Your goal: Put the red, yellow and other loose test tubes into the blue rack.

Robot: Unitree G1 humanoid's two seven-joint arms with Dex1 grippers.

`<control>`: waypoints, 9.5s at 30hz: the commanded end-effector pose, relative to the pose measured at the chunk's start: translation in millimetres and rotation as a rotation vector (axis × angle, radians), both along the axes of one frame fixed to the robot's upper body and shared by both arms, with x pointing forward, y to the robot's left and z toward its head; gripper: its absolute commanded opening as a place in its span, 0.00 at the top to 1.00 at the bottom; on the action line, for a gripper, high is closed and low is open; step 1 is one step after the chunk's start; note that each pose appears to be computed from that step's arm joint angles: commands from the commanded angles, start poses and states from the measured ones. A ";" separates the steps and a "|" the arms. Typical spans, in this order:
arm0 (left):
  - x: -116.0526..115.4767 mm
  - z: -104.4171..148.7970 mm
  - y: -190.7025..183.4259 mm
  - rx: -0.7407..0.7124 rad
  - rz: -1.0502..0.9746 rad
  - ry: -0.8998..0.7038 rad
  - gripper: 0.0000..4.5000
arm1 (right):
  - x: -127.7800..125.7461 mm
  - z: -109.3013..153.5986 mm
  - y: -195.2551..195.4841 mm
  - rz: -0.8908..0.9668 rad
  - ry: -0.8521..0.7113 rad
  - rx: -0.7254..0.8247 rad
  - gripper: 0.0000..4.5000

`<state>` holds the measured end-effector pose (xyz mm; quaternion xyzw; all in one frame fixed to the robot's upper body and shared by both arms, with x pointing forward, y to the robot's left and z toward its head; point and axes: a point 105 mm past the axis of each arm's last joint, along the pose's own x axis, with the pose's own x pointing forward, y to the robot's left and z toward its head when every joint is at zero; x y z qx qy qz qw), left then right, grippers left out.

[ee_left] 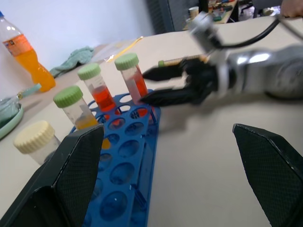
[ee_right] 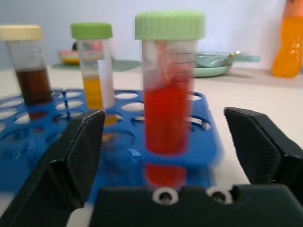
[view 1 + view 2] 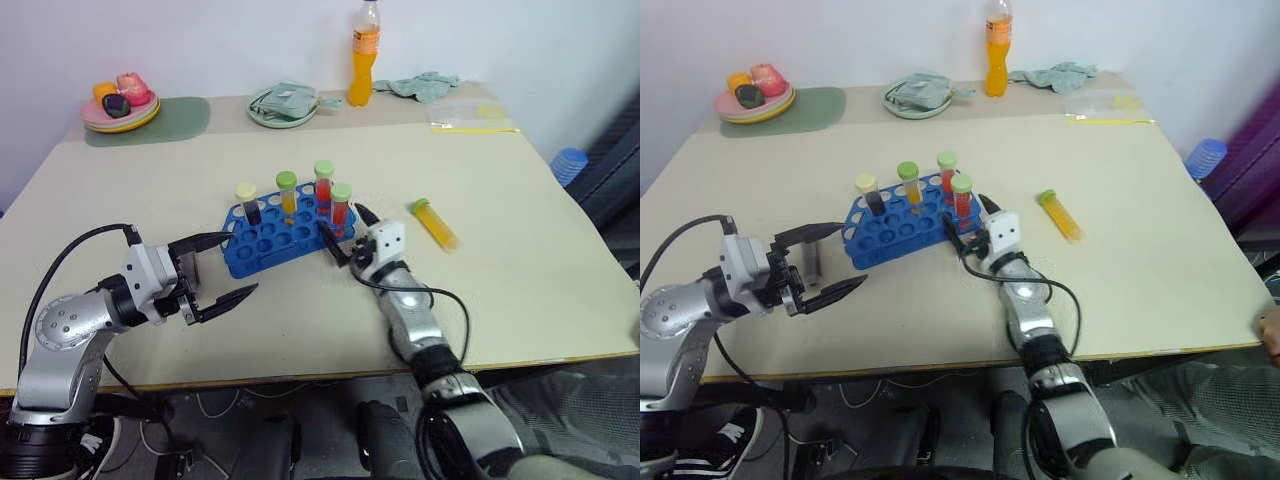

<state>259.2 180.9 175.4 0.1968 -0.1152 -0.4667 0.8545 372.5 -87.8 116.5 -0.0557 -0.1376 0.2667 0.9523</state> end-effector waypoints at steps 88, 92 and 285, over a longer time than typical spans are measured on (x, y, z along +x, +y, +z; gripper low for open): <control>2.2 -14.8 20.7 0.002 0.128 0.021 0.00 | -18.4 32.6 111.6 0.231 -0.205 0.059 0.81; 1.0 -13.8 18.7 0.003 0.133 0.018 0.00 | -11.9 15.5 115.3 0.212 -0.159 0.020 0.81; 60.1 -31.9 -23.6 -0.413 0.375 0.038 0.02 | -92.4 79.9 -6.0 0.560 -0.146 -0.310 0.00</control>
